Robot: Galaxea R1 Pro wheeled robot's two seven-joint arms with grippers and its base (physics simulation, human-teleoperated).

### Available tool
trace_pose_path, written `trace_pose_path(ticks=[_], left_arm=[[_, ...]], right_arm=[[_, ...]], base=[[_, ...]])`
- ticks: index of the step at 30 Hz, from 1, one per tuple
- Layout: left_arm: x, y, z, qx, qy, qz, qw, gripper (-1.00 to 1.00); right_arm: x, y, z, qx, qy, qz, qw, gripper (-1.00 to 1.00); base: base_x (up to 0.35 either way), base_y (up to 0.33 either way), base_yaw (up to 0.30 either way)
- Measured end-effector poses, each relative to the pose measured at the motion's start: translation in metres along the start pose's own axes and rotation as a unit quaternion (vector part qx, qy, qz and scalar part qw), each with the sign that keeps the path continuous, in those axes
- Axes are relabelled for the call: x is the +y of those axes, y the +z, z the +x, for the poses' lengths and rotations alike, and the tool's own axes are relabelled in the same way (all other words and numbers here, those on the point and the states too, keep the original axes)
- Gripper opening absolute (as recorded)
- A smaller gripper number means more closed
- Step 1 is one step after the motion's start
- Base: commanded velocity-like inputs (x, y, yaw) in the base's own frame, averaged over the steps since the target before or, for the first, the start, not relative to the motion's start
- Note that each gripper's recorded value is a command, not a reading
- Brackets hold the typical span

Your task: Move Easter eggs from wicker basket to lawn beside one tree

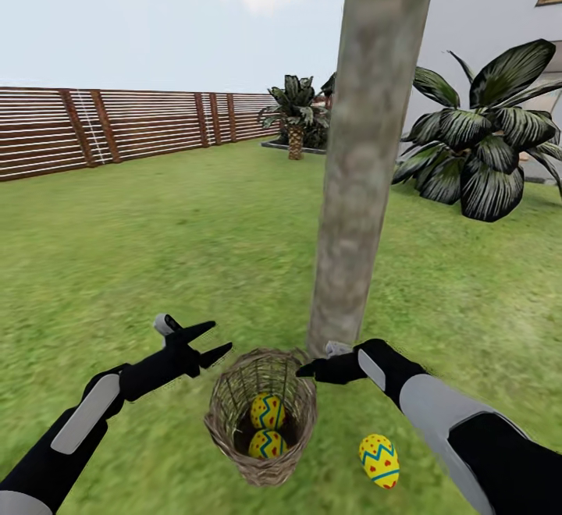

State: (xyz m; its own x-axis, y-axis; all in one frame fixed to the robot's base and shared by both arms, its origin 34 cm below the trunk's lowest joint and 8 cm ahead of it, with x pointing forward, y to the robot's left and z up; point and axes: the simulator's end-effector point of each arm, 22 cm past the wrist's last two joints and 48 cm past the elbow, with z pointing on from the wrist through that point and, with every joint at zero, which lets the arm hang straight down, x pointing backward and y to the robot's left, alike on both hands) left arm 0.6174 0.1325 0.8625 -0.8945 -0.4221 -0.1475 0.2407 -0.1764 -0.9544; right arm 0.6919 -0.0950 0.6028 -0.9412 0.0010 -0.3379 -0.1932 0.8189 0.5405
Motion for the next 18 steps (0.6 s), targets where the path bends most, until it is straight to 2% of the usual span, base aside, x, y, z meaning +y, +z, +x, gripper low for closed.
trace_pose_path(ticks=[5,13,14,16,18], left_arm=[[-0.002,-0.003,-0.005,-0.007,0.003,0.001,1.0000,1.00],[-0.001,-0.004,-0.006,-0.009,0.003,0.000,1.0000,1.00],[-0.001,-0.004,-0.006,-0.009,0.003,0.000,1.0000,1.00],[-0.001,-0.004,-0.006,-0.009,0.003,0.000,1.0000,1.00],[0.003,-0.005,-0.005,-0.008,0.004,-0.001,1.0000,1.00]], right_arm=[[0.004,0.012,0.002,0.005,-0.010,0.042,0.9991,1.00],[-0.001,0.023,0.007,0.014,-0.031,0.127,0.9913,1.00],[-0.001,0.025,0.009,0.019,-0.046,0.143,0.9885,1.00],[-0.003,0.027,0.014,0.034,-0.092,0.173,0.9801,1.00],[-0.006,0.030,0.018,0.045,-0.123,0.188,0.9735,1.00]], base=[[0.218,0.186,0.000],[0.027,0.021,0.000],[0.001,0.001,0.000],[0.000,0.000,0.000],[0.000,0.000,0.000]])
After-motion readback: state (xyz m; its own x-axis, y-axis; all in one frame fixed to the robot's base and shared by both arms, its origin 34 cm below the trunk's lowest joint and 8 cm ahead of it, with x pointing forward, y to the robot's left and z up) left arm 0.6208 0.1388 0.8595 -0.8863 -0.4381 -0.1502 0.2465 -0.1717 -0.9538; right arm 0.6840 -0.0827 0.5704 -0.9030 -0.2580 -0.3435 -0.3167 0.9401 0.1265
